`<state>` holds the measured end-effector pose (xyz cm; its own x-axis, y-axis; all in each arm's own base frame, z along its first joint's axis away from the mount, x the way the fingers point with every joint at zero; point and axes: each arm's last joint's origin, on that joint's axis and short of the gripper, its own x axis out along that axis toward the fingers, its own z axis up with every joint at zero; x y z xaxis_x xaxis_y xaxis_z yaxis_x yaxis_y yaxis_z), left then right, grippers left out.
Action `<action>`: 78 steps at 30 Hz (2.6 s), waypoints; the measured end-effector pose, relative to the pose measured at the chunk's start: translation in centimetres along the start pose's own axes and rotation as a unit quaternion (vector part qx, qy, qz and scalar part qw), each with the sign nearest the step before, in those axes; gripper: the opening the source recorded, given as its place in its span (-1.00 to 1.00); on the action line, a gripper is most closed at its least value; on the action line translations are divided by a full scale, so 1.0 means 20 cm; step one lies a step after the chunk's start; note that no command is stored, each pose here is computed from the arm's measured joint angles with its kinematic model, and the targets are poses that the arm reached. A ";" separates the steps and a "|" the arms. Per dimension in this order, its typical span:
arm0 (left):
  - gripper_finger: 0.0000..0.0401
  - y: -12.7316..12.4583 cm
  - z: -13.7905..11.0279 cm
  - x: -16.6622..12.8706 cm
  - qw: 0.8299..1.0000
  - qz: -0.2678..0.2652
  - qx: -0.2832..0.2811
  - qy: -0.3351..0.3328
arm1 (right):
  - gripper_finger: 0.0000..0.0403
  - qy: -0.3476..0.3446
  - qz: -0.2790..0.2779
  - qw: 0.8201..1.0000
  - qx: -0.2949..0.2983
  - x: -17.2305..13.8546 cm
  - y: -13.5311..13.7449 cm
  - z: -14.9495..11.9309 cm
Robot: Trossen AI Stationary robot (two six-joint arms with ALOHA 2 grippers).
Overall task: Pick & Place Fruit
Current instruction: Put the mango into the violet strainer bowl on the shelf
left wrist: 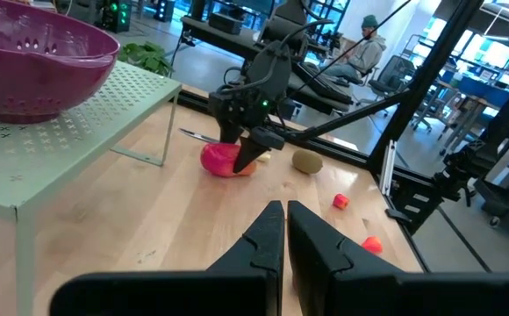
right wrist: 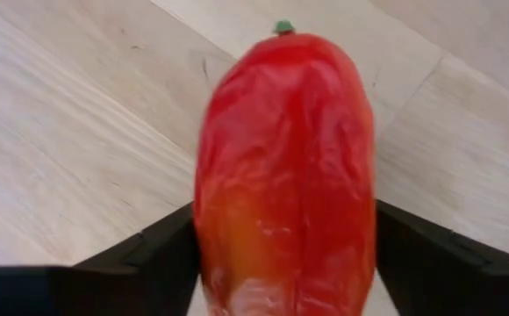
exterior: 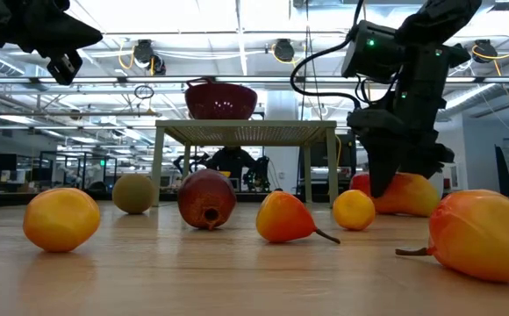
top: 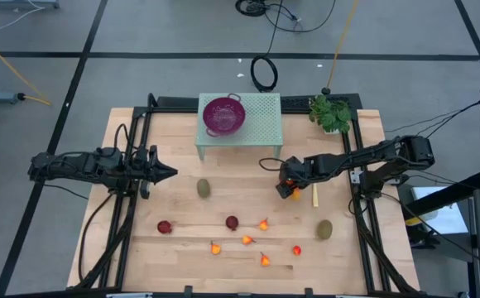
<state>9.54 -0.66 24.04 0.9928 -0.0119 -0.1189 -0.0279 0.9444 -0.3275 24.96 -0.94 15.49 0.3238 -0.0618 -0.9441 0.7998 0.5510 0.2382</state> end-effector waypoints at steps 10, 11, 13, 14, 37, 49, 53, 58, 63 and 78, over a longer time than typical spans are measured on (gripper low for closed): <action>-0.92 0.00 0.00 0.00 1.000 0.000 0.000 0.000 | 0.03 0.021 0.014 1.000 0.012 0.00 0.00 -0.01; -0.92 0.00 0.00 0.00 1.000 0.000 0.000 0.000 | 0.03 0.024 0.016 0.999 0.015 0.00 0.00 -0.01; -0.92 0.00 0.00 0.00 1.000 0.000 0.000 0.000 | 0.03 0.032 0.025 0.999 0.025 0.00 0.01 -0.01; -0.92 0.00 0.00 0.00 1.000 0.000 0.000 0.000 | 0.03 0.036 0.033 0.998 0.028 0.00 0.01 -0.01; -0.92 0.00 0.00 0.00 1.000 -0.001 0.004 0.002 | 0.03 -0.231 0.399 0.882 -0.095 -0.47 0.27 0.10; -0.92 0.00 0.00 0.00 1.000 0.000 -0.002 0.002 | 0.03 -0.413 0.423 0.772 -0.234 -0.60 0.30 0.17; -0.92 0.00 0.00 0.00 1.000 0.000 -0.002 0.002 | 0.03 -0.468 0.391 0.733 -0.302 -0.62 0.31 0.18; -0.92 0.00 0.00 0.00 1.000 0.004 -0.001 0.000 | 0.03 -0.530 0.337 0.679 -0.382 -0.64 0.31 0.18; -0.92 0.01 0.00 0.00 1.000 0.021 -0.001 -0.006 | 0.03 -0.568 0.269 0.651 -0.426 -0.64 0.31 0.19; -0.92 0.01 0.00 0.00 1.000 0.025 -0.001 -0.007 | 0.03 -0.583 0.235 0.624 -0.465 -0.64 0.31 0.19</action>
<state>9.57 -0.51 24.02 0.9918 0.0400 -0.1216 -0.0777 0.9429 -0.3240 27.59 0.08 29.95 0.9929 0.0235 0.1162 0.0151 0.9470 -0.3209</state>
